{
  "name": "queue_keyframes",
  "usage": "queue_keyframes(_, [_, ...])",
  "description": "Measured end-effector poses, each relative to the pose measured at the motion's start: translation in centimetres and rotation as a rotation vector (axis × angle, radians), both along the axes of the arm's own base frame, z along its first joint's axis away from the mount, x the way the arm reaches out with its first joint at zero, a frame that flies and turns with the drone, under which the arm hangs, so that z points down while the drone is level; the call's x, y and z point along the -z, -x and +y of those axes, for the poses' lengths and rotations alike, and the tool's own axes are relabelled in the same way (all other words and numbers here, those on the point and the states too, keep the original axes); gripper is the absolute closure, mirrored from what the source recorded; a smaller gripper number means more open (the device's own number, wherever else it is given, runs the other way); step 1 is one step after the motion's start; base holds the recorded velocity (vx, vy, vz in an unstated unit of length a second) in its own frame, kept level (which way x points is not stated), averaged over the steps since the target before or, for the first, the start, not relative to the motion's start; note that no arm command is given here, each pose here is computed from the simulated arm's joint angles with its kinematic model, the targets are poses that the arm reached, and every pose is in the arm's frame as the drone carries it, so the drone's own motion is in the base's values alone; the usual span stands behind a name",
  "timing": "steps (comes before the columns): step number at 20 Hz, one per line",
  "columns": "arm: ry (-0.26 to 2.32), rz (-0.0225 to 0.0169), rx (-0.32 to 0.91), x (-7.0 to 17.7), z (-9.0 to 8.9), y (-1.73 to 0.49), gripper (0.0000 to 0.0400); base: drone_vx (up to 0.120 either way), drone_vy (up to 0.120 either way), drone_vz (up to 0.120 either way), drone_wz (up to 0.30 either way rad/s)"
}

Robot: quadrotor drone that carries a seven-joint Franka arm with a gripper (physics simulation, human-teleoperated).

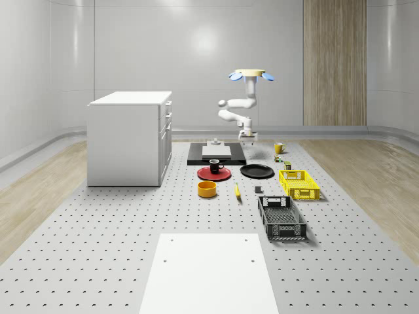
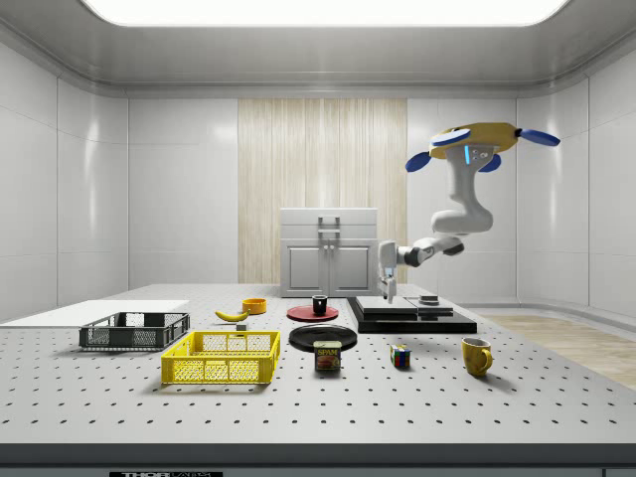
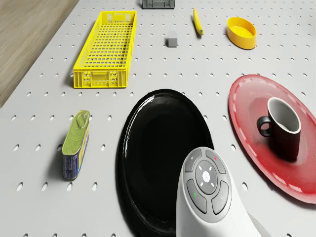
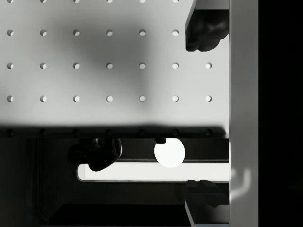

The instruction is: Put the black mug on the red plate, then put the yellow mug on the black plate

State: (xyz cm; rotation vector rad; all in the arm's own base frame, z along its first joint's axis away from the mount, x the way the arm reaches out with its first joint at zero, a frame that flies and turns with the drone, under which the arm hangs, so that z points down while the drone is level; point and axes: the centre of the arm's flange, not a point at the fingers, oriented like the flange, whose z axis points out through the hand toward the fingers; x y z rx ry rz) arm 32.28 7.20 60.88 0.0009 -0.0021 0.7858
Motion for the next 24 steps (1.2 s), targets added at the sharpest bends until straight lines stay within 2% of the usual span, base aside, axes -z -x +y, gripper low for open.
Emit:
queue_keyframes(16, [0.0, 0.0, 0.0, 0.0, 0.0, 0.0, 0.0, -0.12, 0.12, 0.0, 0.0])
queue_keyframes(22, [0.0, 0.0, 0.0, 0.0, 0.0, 0.0, 0.0, -0.007, 0.12, 0.0, 0.0])
queue_keyframes(24, [0.0, 0.0, 0.0, 0.0, 0.0, 0.0, 0.0, -0.1, 0.12, 0.0, 0.0])
